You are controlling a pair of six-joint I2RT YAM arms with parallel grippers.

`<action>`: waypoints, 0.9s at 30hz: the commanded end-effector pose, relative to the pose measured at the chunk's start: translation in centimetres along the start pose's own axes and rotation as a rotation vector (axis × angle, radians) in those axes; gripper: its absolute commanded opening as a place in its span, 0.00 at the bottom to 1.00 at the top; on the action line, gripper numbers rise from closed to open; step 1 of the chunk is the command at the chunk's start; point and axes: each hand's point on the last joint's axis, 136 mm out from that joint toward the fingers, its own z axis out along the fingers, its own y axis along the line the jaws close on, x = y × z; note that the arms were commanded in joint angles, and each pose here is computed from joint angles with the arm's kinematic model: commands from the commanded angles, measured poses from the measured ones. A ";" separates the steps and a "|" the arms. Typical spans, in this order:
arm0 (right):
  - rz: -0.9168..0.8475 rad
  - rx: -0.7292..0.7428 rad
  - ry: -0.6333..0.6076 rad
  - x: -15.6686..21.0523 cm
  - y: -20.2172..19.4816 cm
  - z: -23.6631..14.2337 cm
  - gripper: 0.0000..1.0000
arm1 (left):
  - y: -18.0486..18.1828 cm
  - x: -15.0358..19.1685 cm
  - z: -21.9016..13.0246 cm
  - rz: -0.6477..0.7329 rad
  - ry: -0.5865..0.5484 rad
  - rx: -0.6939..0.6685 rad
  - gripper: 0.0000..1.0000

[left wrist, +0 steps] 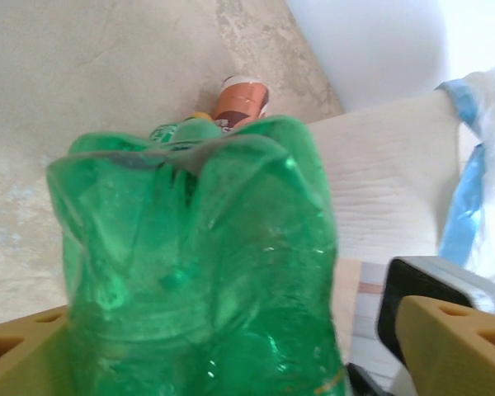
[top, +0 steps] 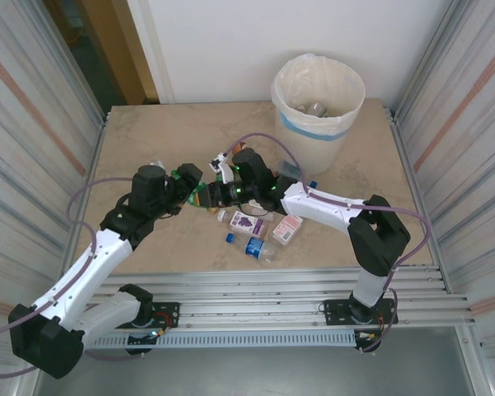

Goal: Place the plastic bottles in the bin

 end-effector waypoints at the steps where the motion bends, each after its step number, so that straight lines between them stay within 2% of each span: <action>1: 0.005 0.008 -0.040 -1.1 0.4 -1.3 0.23 | -2.5 -0.8 -1.4 0.065 -0.026 0.088 0.99; 6: -0.020 0.057 -0.075 -2.2 0.1 -3.7 0.23 | -4.0 -1.8 -3.2 0.176 -0.082 0.129 0.99; 12: -0.086 0.159 -0.164 -5.1 0.3 -8.7 0.22 | -3.8 -3.0 -5.3 0.257 -0.170 0.123 0.99; 19: -0.179 0.299 -0.355 -10.5 1.8 -18.2 0.22 | -2.9 -3.8 -7.1 0.295 -0.258 0.134 0.99; 27: -0.156 0.450 -0.529 -15.5 0.3 -28.1 0.22 | -2.0 -3.4 -6.7 0.301 -0.250 0.117 0.99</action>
